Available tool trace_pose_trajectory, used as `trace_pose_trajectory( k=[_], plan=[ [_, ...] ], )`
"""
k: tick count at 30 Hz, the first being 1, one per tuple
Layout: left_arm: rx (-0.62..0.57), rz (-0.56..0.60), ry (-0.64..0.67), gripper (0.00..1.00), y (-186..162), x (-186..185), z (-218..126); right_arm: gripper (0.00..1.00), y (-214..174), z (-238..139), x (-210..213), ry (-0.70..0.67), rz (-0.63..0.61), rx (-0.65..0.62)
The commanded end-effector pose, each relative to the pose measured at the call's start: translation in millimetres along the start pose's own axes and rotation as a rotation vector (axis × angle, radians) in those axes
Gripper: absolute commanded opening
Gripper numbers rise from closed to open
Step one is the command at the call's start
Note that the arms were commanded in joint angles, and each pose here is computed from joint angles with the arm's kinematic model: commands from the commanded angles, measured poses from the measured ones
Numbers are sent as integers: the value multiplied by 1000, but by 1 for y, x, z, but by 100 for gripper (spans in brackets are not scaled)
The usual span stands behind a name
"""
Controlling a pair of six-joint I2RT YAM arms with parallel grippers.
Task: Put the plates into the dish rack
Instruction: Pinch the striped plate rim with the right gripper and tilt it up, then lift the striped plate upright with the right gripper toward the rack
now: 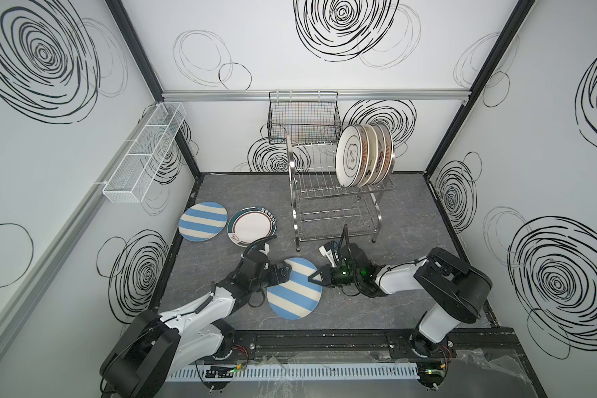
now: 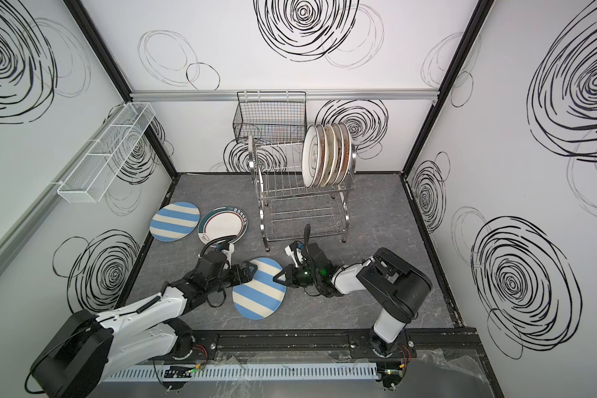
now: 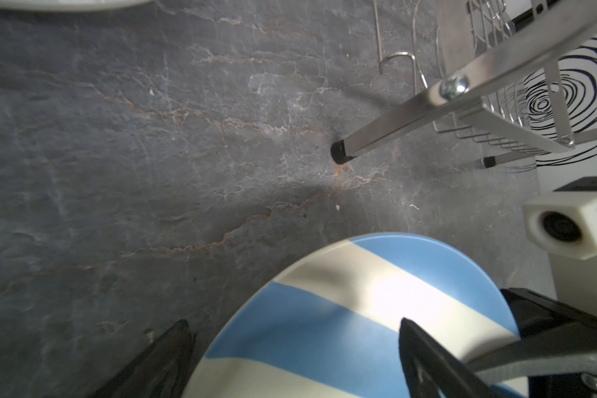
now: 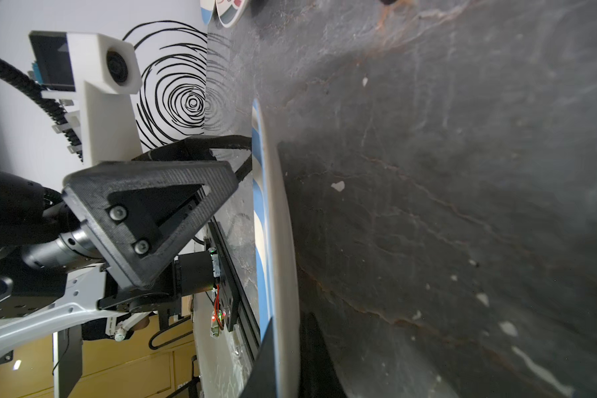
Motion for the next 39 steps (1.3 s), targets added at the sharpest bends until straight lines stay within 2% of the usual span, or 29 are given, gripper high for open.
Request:
trace_pose_trajectory(
  k=[1,4,10,14,20,29,39],
  plan=[
    [-42,41,-62,96,22,-25,-4,5,8,-6,15,10,-29,-44],
    [-37,53,-40,96,37,-26,-7,0,9,-14,21,-4,-55,-65],
    [-70,46,-70,96,81,-30,-31,0,16,-42,37,-109,-159,-120],
    [-54,103,-66,96,107,-36,-44,0,22,-65,46,-192,-241,-112],
    [-99,164,-36,96,135,-29,-62,0,38,-113,86,-151,-404,-202],
    [-84,210,31,96,145,-9,-61,0,60,-194,176,-53,-621,-369],
    [-81,198,36,96,144,-1,-63,0,107,-256,262,-160,-772,-559]
  ],
)
Point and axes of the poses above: each gripper's point midway between its finger pads, its own z axis out along the fingers, its own x axis along the line the jaws close on, y = z × x, the point moved 4 cm from there along -z, back along the fingers, and after that the axes turned 2 degrees about -z, right-handed, at the moved point
